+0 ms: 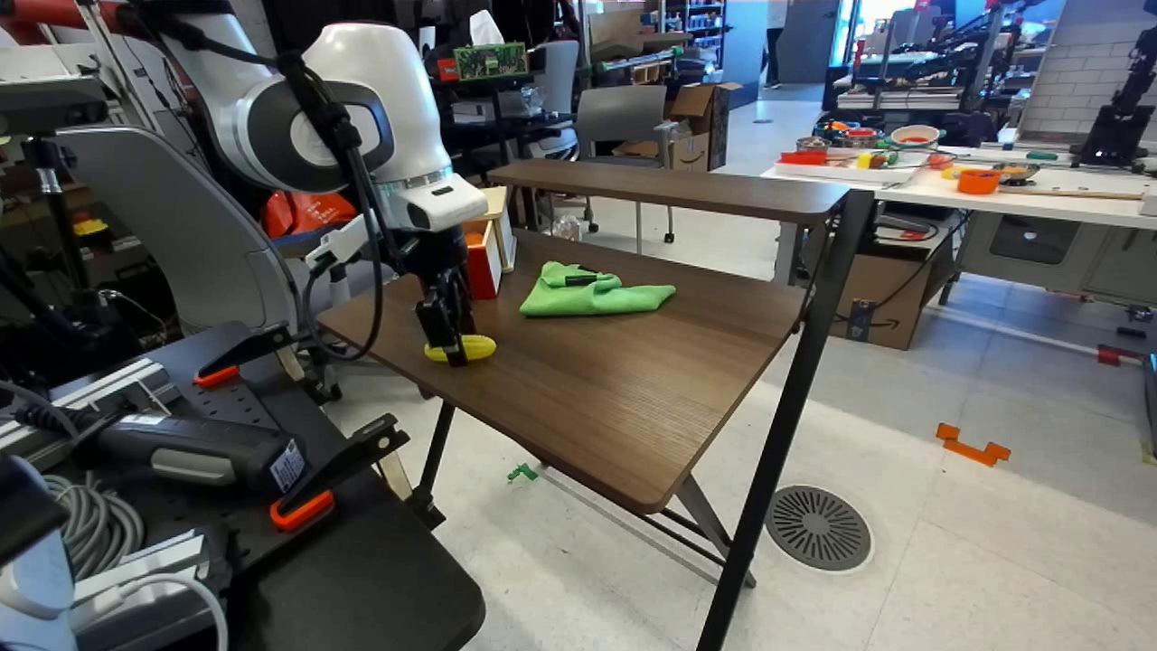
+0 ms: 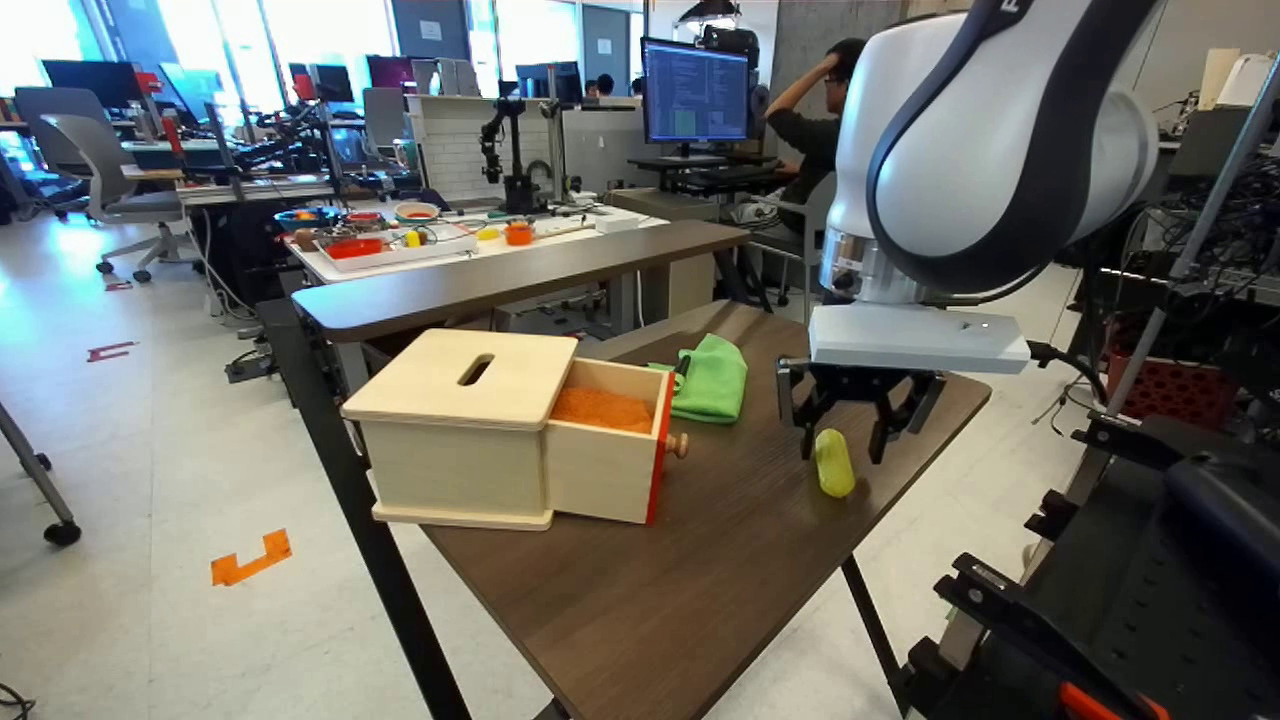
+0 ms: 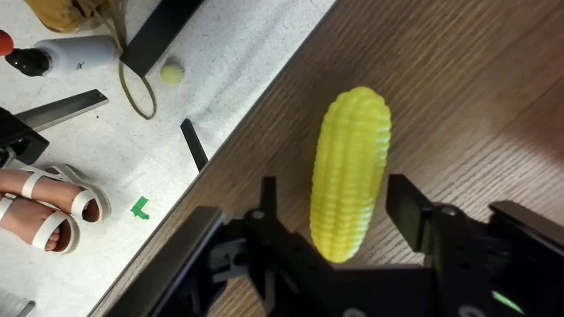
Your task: Fold the green towel, then move the maize cob to the left
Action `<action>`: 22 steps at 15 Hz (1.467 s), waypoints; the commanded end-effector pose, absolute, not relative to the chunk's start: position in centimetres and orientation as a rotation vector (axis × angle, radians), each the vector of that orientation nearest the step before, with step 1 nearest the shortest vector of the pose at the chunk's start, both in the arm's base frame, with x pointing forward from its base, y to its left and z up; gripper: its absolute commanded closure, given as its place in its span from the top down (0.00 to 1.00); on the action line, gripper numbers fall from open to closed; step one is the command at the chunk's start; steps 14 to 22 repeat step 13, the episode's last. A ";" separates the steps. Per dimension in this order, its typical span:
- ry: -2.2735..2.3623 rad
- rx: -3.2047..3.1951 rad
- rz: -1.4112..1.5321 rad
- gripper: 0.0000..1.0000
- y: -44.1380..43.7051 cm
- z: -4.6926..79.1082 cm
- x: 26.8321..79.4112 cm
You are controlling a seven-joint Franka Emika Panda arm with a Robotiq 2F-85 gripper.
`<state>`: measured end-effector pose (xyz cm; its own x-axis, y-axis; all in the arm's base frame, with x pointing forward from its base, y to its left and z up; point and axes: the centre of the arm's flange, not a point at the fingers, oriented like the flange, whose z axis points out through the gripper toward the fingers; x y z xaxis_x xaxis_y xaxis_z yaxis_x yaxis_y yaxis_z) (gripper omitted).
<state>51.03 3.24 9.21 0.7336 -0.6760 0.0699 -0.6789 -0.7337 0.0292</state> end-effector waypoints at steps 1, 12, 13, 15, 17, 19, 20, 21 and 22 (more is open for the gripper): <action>-1.172 2.880 0.123 0.97 2.4 10.2 51.6; -1.294 2.953 0.189 1.00 1.9 16.6 50.2; -1.296 2.953 0.189 1.00 1.9 16.7 50.0; -1.296 2.953 0.189 1.00 1.9 16.7 50.0; -1.296 2.953 0.189 1.00 1.9 16.7 50.0; -1.296 2.953 0.189 1.00 1.9 16.7 50.0; -1.296 2.953 0.189 1.00 1.9 16.7 50.0; -1.296 2.953 0.189 1.00 1.9 16.7 50.0; -1.296 2.953 0.189 1.00 1.9 16.7 50.0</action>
